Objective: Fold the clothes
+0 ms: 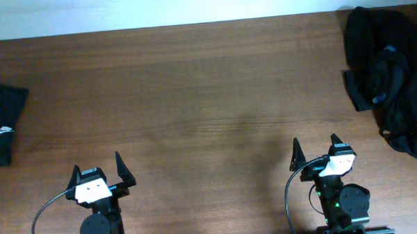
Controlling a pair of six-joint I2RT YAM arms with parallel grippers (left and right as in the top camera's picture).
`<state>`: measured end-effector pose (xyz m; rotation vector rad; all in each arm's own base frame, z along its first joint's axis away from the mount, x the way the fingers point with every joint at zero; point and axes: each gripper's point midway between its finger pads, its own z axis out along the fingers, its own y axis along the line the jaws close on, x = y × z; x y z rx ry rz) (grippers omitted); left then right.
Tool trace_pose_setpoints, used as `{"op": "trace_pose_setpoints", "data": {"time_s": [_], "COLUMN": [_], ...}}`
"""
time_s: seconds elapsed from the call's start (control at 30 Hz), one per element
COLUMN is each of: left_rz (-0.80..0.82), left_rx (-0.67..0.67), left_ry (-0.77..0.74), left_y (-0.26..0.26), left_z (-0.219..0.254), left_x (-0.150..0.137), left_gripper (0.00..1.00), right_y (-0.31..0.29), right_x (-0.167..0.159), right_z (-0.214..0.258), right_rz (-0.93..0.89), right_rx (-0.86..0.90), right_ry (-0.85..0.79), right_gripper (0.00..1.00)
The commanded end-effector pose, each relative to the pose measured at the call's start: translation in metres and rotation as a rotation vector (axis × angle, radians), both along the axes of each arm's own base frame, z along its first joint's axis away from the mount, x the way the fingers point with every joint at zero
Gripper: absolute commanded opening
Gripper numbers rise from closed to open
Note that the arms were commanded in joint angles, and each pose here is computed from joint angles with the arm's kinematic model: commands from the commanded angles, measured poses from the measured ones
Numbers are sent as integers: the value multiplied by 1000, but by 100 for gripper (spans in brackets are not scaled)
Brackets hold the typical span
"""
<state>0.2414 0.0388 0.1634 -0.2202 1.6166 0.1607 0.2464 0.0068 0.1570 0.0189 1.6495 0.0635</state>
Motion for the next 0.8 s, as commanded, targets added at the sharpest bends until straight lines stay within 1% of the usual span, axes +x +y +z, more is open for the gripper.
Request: {"op": "trace_pose_setpoints", "data": {"time_s": [0.0, 0.77], "left_rz": [5, 5], "left_rx": [-5, -5], "left_ry": [-7, -7], "left_y": [0, 0], "left_z": [-1, -1], "left_x": [0, 0], "left_gripper": [100, 99], "right_y": [1, 1], "right_x": [0, 0], "right_z": [-1, -1], "right_rz": [6, 6], "right_rx": [1, 1], "right_ry": [-1, 0], "right_gripper": [99, 99]}}
